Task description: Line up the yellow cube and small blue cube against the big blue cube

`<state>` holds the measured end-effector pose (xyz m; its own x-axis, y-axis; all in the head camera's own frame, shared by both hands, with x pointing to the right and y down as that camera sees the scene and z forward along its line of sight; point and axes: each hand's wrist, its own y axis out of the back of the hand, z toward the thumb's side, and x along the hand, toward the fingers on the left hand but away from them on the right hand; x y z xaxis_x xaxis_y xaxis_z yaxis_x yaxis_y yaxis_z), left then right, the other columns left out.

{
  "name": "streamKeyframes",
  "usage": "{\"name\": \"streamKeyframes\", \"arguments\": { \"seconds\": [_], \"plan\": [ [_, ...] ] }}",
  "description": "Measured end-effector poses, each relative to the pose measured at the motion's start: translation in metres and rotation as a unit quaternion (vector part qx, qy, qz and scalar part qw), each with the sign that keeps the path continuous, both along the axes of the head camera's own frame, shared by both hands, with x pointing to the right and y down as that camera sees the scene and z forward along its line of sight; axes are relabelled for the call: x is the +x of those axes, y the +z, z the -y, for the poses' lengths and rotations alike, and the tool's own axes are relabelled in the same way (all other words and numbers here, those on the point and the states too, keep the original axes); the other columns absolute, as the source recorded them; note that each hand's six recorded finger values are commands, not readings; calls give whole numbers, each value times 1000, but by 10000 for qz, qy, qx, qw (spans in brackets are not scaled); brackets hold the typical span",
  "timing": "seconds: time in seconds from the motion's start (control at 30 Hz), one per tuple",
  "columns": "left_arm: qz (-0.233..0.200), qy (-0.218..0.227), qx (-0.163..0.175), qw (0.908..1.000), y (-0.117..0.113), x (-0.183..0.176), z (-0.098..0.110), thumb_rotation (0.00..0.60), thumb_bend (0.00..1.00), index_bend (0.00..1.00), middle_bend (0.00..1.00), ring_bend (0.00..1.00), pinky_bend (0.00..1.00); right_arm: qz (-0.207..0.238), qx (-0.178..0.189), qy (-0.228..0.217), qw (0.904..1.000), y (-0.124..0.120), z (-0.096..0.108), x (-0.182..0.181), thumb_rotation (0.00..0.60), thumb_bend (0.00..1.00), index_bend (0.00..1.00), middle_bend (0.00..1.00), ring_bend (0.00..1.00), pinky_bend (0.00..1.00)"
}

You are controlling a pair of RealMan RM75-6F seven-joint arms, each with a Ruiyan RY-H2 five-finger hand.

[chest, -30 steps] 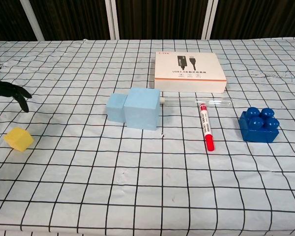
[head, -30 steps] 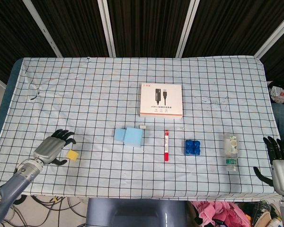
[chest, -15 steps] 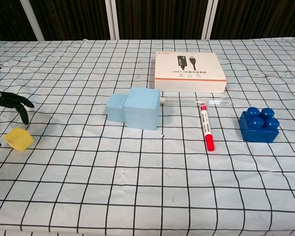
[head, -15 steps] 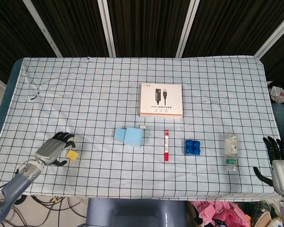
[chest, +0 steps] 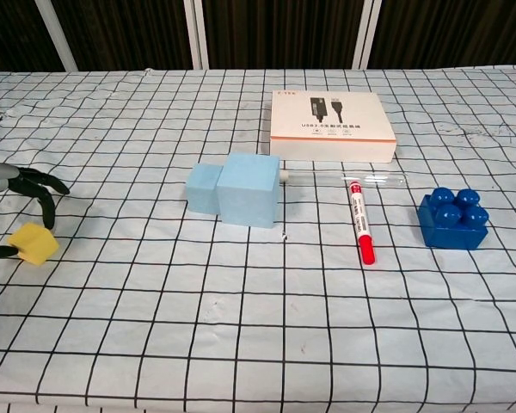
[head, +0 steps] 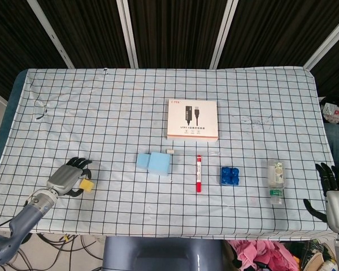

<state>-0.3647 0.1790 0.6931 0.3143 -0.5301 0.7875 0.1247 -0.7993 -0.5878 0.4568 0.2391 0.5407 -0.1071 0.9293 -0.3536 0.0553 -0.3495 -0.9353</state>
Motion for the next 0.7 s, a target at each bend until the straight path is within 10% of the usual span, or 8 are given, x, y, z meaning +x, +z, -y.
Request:
{"name": "streamKeyframes", "arguments": {
  "seconds": [0.7],
  "plan": [
    [10, -337, 297, 9990, -10, 5, 23, 600, 363, 461, 114, 0, 0, 18, -1, -11, 10000, 0, 0, -1, 600, 221, 0, 41, 0, 107]
  ]
}}
